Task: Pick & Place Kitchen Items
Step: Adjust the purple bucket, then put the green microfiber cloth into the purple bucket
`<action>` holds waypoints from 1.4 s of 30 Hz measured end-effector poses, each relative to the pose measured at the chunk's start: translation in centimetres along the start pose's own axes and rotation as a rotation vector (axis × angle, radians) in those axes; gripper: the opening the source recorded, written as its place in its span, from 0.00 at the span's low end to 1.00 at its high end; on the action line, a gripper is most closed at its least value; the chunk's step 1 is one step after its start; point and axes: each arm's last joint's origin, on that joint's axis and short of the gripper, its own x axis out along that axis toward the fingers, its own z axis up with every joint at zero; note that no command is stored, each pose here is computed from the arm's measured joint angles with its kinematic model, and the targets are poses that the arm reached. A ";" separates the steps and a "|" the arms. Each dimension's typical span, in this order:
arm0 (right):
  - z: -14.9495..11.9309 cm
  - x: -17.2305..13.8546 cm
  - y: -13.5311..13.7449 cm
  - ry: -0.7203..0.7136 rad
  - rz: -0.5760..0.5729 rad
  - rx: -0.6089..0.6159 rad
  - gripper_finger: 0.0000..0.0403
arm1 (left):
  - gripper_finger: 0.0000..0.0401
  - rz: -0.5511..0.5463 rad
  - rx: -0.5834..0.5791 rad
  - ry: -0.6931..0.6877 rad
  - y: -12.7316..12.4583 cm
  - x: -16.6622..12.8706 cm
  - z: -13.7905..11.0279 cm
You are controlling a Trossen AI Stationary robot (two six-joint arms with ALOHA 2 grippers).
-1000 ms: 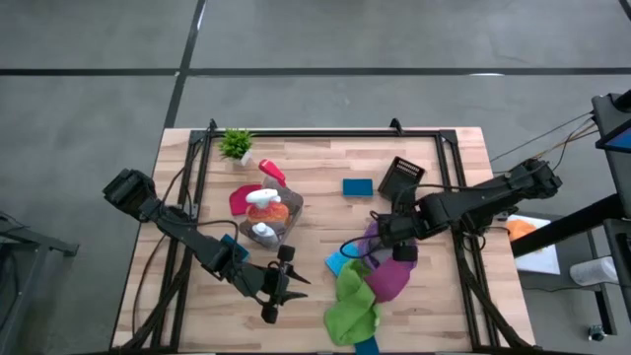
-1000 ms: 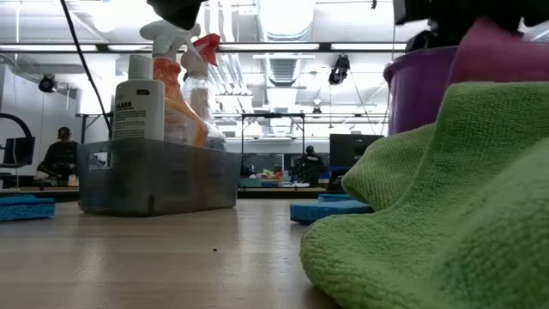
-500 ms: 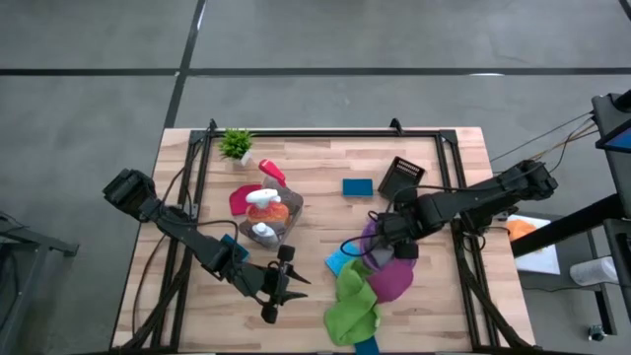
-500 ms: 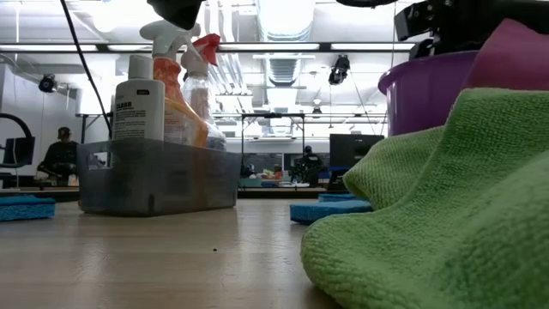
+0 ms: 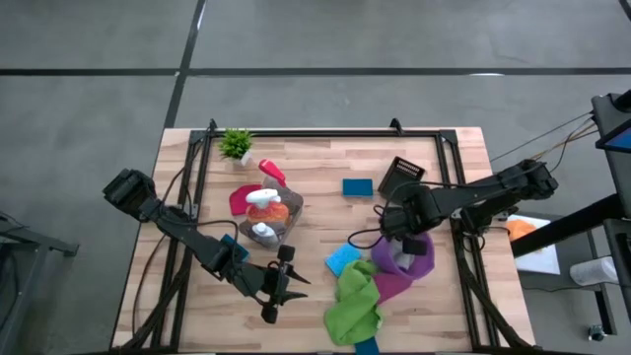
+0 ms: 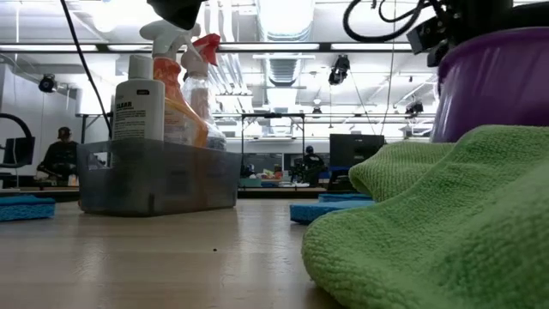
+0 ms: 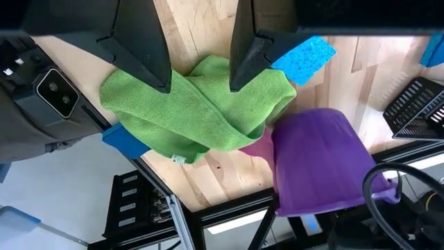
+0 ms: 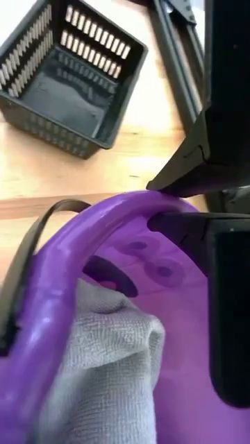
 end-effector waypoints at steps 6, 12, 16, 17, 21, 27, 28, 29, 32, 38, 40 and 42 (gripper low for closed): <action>-0.4 0.0 -0.2 0.053 -0.007 -0.005 0.07 | 0.37 0.000 0.001 0.004 0.0 0.0 0.0; -0.4 -1.0 -0.7 0.045 -0.039 0.010 0.07 | 0.37 0.000 0.001 0.004 0.0 0.0 0.0; 0.0 -1.5 -1.2 0.011 -0.049 0.035 0.07 | 0.37 0.000 0.002 0.004 0.0 0.0 0.0; 0.1 -1.6 -1.2 0.002 -0.053 0.037 0.08 | 0.37 0.000 0.002 0.004 0.0 0.0 0.0; 0.3 -1.7 -1.2 -0.023 -0.048 0.007 0.16 | 0.37 0.000 0.002 0.006 0.0 0.0 -0.1; 1.2 -1.3 -1.1 -0.027 -0.051 -0.031 0.33 | 0.37 0.000 0.004 0.011 0.0 0.0 -0.1; 1.4 -1.2 -1.1 -0.018 -0.062 -0.034 0.35 | 0.37 0.000 0.005 0.013 0.0 0.0 -0.1; 1.6 -1.1 -1.1 -0.016 -0.071 -0.035 0.38 | 0.37 -0.001 0.006 0.015 0.0 0.0 -0.2; 2.2 -1.0 -0.9 -0.021 -0.109 -0.047 0.46 | 0.37 0.000 0.005 0.015 0.0 0.0 -0.1; 3.0 -1.9 -0.9 -0.060 -0.128 -0.049 0.60 | 0.37 -0.001 0.005 0.015 0.0 0.0 -0.1; 3.0 -2.6 -1.0 -0.088 -0.124 -0.041 0.63 | 0.37 -0.001 0.005 0.015 0.0 0.0 -0.1; 3.1 -3.3 -1.1 -0.125 -0.122 -0.033 0.64 | 0.37 -0.001 0.005 0.014 0.0 0.0 -0.1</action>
